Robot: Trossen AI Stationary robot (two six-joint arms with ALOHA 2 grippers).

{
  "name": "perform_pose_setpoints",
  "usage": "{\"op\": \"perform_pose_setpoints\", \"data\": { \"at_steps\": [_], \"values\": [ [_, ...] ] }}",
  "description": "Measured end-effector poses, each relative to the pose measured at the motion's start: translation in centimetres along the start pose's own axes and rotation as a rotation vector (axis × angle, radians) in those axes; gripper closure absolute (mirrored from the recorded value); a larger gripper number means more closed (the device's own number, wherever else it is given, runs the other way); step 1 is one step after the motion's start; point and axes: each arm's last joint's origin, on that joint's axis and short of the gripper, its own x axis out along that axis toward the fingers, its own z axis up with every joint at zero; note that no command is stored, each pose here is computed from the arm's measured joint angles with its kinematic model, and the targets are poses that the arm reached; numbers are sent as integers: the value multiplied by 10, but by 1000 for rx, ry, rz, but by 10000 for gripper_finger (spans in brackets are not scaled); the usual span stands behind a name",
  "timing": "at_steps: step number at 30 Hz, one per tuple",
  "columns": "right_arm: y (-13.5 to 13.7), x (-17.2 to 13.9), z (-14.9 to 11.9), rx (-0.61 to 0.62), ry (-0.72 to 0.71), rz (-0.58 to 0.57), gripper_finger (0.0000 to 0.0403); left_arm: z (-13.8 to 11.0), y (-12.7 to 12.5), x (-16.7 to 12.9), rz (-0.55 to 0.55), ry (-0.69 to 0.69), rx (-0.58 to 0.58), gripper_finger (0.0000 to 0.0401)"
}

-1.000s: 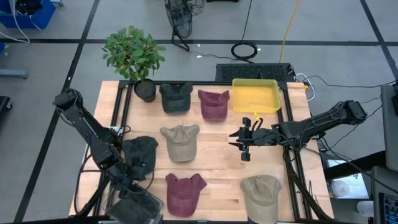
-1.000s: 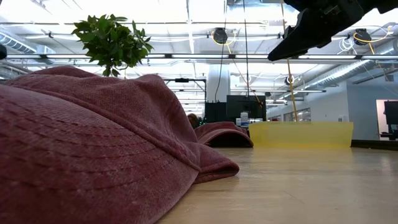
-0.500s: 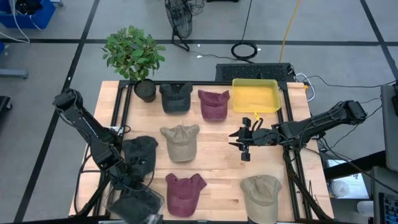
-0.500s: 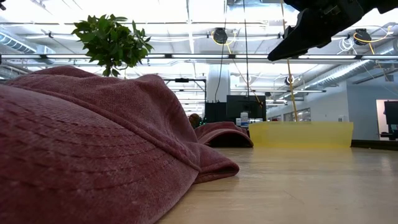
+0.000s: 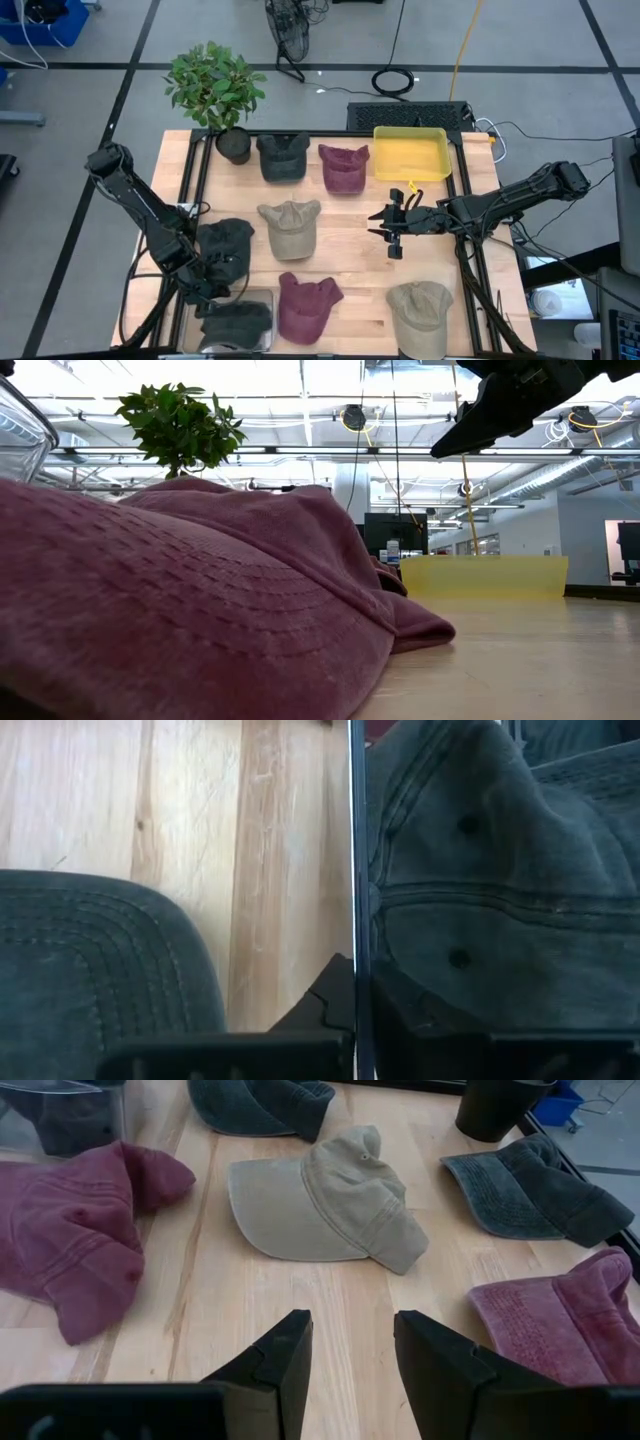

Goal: Pick & Place hat
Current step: Adjust the transparent bin

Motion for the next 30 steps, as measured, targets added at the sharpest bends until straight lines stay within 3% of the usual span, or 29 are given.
{"op": "perform_pose_setpoints", "data": {
  "at_steps": [13, 21, 30],
  "values": [
    [1, 7, -22, 3, -8, 1, 273, -3, -1, 0, -50, 80, 51, 323],
    [1, 7, -17, 9, -54, 5, 273, -7, -1, -2, -83, 171, 57, 302],
    [1, 7, -16, -4, -62, 5, 273, -7, 8, -17, -52, 150, 43, 257]
  ]
}}
